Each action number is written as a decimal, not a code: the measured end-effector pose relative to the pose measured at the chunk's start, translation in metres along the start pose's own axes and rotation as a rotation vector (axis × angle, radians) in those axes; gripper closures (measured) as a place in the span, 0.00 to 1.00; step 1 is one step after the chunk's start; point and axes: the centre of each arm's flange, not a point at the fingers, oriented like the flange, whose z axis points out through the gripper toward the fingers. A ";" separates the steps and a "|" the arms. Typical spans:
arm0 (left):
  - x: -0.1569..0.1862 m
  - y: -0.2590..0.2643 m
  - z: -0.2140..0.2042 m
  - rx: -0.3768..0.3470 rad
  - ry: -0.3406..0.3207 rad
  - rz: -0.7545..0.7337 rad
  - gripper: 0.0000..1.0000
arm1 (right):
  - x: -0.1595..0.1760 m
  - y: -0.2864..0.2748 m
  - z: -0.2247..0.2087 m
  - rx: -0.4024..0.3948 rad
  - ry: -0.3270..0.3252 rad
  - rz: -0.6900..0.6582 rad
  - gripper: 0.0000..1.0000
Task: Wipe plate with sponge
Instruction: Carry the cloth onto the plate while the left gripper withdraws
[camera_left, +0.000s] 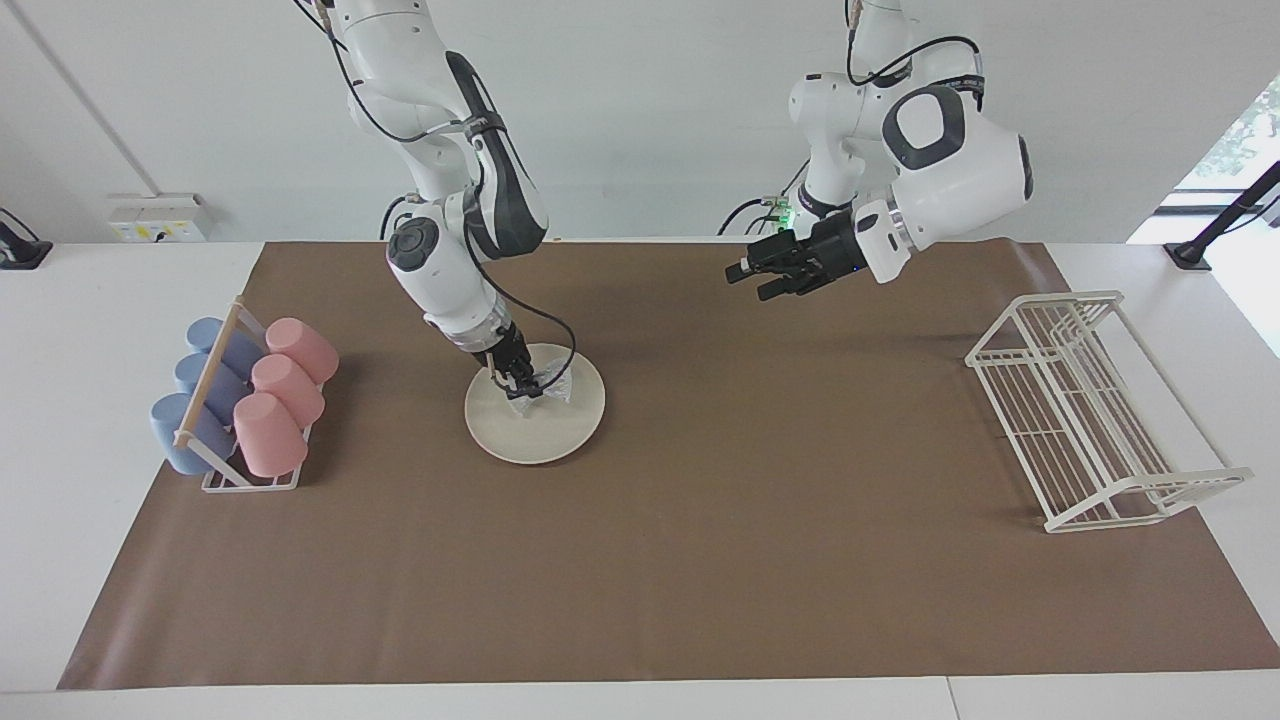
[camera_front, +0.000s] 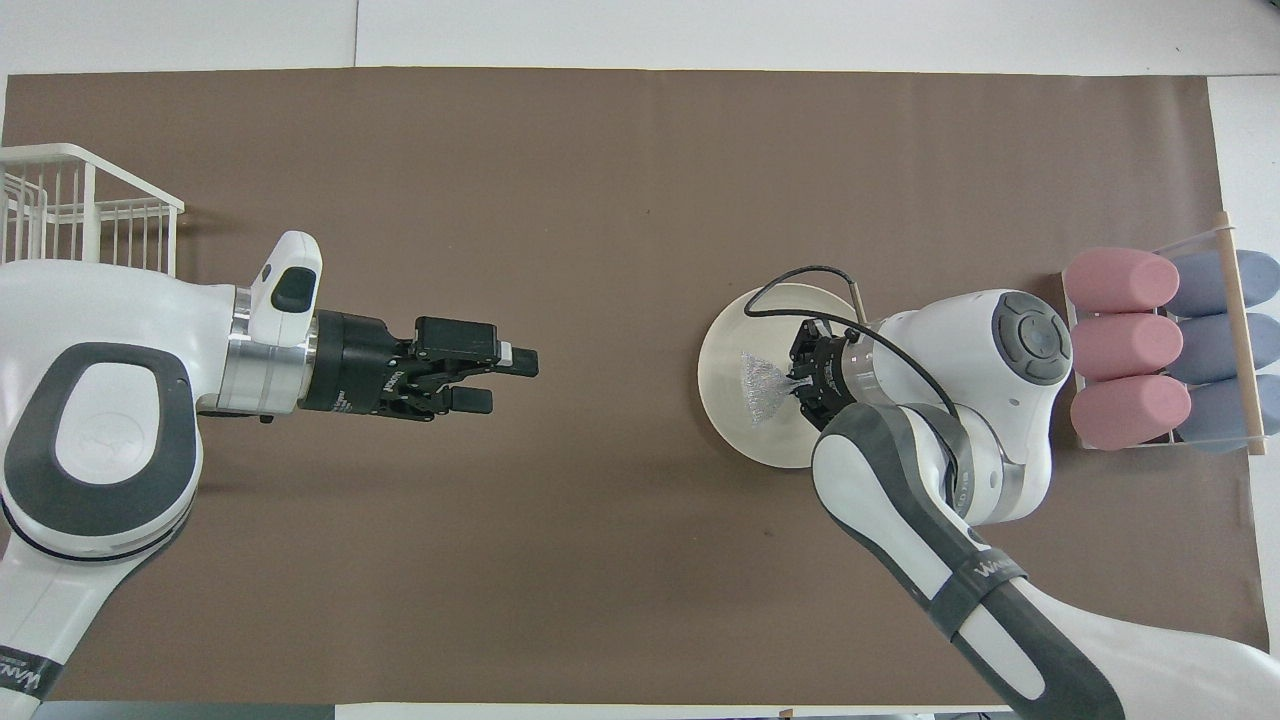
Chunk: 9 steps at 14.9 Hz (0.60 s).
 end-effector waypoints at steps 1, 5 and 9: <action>-0.001 0.002 -0.008 0.063 0.016 0.009 0.00 | 0.004 -0.001 0.005 -0.001 0.001 0.005 0.89; -0.005 0.007 -0.050 0.351 0.051 0.075 0.00 | 0.015 -0.004 0.010 0.010 0.006 0.016 0.89; -0.003 0.000 -0.097 0.596 0.105 0.104 0.00 | 0.060 -0.008 -0.002 0.031 0.019 -0.027 0.89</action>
